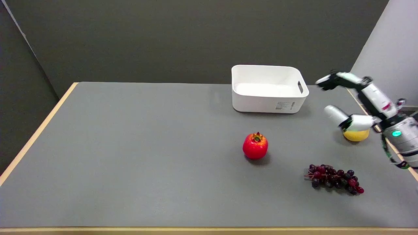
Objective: Pick up the pomegranate.
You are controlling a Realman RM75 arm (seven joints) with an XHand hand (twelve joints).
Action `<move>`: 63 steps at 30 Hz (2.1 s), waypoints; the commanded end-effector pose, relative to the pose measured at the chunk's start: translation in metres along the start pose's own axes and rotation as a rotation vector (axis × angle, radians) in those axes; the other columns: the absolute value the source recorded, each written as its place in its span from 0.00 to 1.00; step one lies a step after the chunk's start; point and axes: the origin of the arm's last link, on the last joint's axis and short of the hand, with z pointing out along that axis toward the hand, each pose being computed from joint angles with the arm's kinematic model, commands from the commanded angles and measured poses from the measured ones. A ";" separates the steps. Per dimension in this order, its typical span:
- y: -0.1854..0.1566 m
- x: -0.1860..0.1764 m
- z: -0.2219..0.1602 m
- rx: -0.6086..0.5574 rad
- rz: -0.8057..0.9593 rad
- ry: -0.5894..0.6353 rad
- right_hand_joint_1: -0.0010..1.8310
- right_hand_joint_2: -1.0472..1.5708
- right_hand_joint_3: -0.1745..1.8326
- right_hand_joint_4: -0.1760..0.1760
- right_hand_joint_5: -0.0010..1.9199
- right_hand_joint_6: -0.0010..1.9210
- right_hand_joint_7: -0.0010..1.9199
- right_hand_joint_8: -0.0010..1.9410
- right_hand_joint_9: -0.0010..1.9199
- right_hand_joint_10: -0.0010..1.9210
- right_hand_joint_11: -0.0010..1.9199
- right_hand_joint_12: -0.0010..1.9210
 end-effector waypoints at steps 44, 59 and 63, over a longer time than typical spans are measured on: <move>-0.044 -0.157 0.097 0.209 -0.142 -0.541 0.13 0.58 0.52 0.62 0.04 0.16 0.06 0.13 0.03 0.29 0.02 0.62; -0.036 -0.148 0.069 0.178 -0.110 -0.537 0.15 0.58 0.53 0.65 0.06 0.19 0.09 0.14 0.04 0.30 0.02 0.63; -0.034 -0.150 0.064 0.174 -0.102 -0.545 0.15 0.59 0.53 0.67 0.08 0.20 0.11 0.15 0.06 0.32 0.05 0.66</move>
